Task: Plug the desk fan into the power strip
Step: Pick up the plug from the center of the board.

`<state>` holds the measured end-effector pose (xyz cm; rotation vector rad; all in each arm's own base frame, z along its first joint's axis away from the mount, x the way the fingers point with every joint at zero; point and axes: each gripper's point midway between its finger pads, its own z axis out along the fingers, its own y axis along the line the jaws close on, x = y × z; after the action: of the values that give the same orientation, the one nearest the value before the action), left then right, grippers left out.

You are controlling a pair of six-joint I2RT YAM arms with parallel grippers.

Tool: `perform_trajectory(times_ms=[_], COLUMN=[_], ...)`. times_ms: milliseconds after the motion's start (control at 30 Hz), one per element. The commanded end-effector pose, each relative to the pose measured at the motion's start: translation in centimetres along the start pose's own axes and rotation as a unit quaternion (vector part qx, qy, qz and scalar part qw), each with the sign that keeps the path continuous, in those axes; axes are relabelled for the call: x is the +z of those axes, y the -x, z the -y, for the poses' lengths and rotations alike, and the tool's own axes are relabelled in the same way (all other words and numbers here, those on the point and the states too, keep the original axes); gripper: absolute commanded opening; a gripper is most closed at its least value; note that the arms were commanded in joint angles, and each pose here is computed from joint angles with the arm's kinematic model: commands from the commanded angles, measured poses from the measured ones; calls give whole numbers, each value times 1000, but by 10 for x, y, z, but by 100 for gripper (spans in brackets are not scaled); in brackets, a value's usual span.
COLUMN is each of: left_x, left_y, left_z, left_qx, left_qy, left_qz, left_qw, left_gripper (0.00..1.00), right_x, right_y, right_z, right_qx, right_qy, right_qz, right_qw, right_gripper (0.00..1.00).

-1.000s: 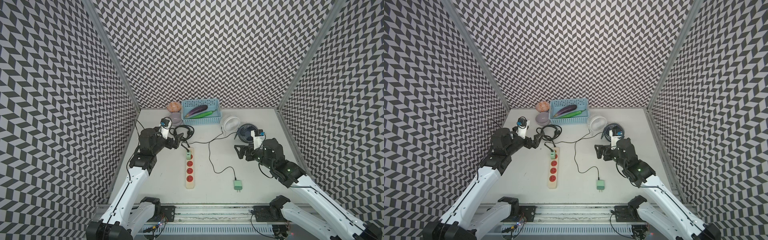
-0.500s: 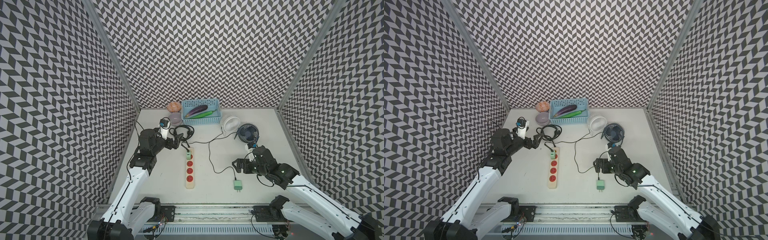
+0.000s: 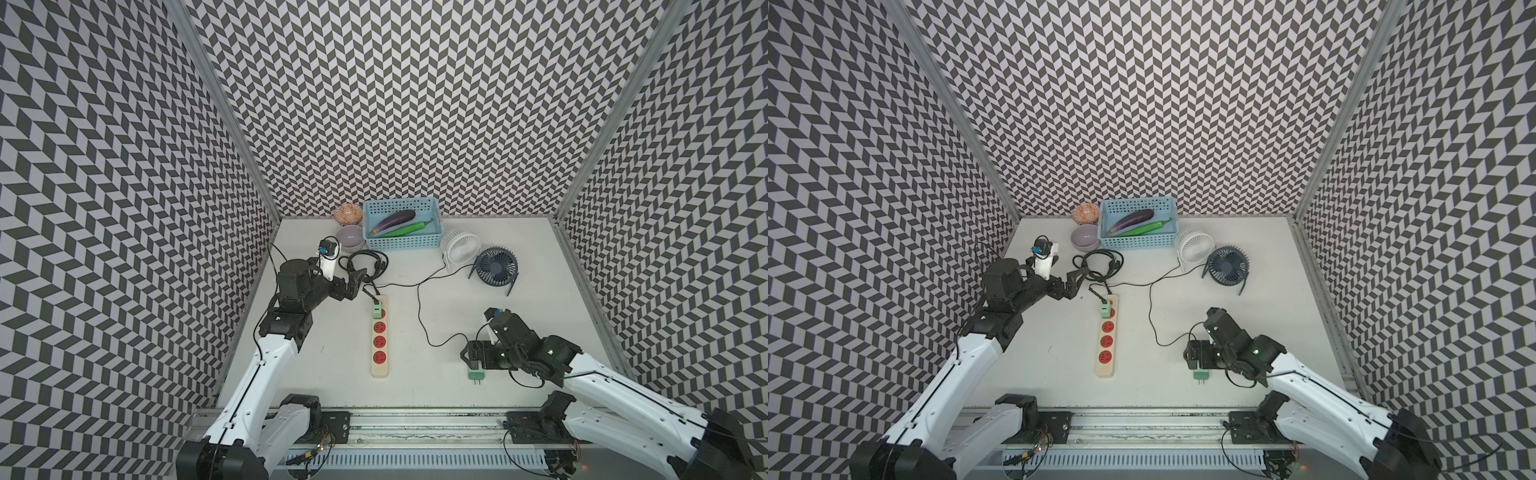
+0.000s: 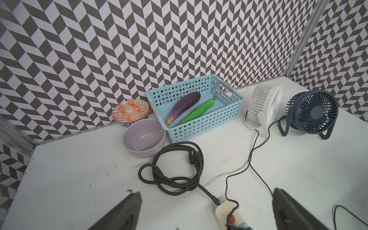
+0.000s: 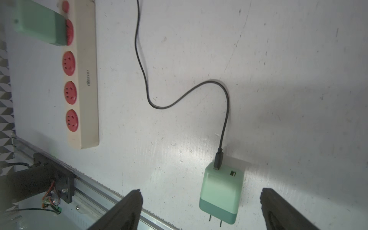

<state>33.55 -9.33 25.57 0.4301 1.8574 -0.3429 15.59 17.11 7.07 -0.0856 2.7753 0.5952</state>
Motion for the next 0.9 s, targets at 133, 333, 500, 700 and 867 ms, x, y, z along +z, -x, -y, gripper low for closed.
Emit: perform_trajectory(times_ms=[133, 333, 500, 700, 867], left_x=[-5, -5, -5, -4, -4], left_y=[3, 1, 2, 1, -1], left_z=[1, 4, 7, 8, 7], left_qx=[3, 2, -2, -12, -14], left_qy=[-2, -11, -22, -28, -25], left_qz=[13, 10, 10, 12, 17], left_qw=[1000, 1000, 1000, 999, 999], left_gripper=[100, 100, 100, 100, 100], right_x=[24, 31, 30, 32, 31], right_y=[-19, -27, -30, -38, -38], right_z=[10, 17, 20, 27, 31], right_qx=[4, 4, 8, 9, 8], right_qy=[-43, -73, -84, -94, -106], right_qz=[-50, -66, -72, -81, -79], right_qw=[998, 995, 994, 992, 991], right_gripper=[92, 90, 84, 73, 64])
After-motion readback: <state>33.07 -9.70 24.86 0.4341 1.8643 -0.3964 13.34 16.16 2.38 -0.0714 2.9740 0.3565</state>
